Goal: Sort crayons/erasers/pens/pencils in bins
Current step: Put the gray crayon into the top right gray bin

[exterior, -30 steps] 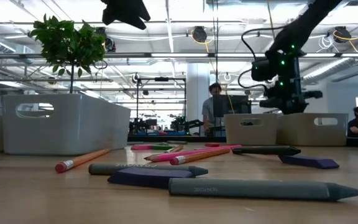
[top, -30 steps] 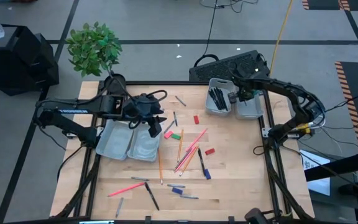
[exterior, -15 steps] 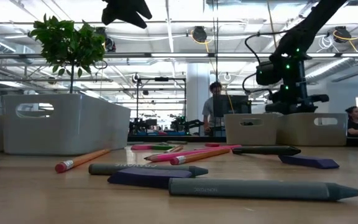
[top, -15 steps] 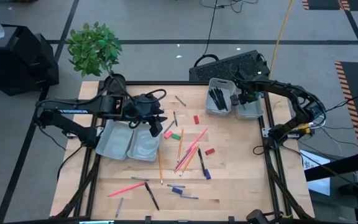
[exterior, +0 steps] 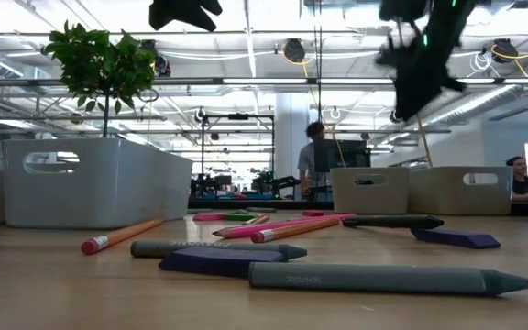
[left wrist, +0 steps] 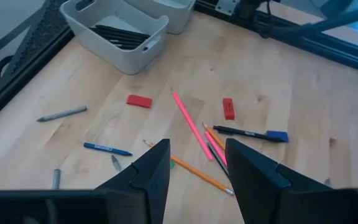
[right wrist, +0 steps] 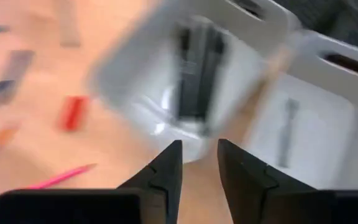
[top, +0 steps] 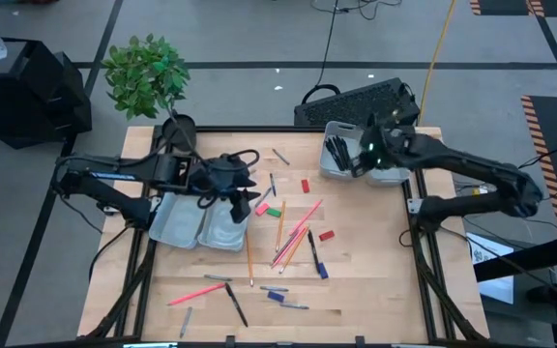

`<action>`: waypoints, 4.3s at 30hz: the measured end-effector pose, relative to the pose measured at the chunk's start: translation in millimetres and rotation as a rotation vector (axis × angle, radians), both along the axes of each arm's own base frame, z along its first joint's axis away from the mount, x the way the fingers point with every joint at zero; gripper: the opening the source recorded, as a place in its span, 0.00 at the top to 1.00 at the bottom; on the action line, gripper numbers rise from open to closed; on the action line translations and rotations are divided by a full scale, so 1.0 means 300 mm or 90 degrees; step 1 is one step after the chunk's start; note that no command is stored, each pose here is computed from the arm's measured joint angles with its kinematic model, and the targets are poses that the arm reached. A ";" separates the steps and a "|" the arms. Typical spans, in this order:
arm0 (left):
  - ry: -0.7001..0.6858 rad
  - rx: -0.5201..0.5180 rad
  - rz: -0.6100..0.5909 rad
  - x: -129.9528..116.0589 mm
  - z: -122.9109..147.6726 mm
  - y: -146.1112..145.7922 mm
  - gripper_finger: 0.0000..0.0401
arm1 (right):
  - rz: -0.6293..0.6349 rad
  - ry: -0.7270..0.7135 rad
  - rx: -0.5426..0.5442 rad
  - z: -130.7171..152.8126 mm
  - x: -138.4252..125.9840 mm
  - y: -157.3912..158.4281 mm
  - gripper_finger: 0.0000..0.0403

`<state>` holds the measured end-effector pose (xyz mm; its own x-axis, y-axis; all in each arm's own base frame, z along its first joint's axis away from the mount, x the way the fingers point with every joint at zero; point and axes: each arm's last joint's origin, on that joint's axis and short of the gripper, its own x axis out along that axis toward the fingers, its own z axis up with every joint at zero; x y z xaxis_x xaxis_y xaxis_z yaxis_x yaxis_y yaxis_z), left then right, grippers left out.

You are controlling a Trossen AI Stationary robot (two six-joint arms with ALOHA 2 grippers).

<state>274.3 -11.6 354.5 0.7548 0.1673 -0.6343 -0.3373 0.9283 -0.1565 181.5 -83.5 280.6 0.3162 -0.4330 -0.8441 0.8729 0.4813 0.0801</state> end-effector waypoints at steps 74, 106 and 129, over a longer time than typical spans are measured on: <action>0.046 -0.056 -0.106 -0.138 -0.016 -0.354 0.61 | 0.672 0.059 -0.030 -0.519 0.529 1.124 0.72; 0.043 -0.032 -0.129 -0.136 -0.014 -0.355 0.61 | 0.623 0.332 0.195 -0.521 0.405 1.013 0.96; 0.039 -0.034 -0.129 -0.134 -0.013 -0.355 0.61 | 0.612 0.331 0.151 -0.571 0.383 0.988 0.93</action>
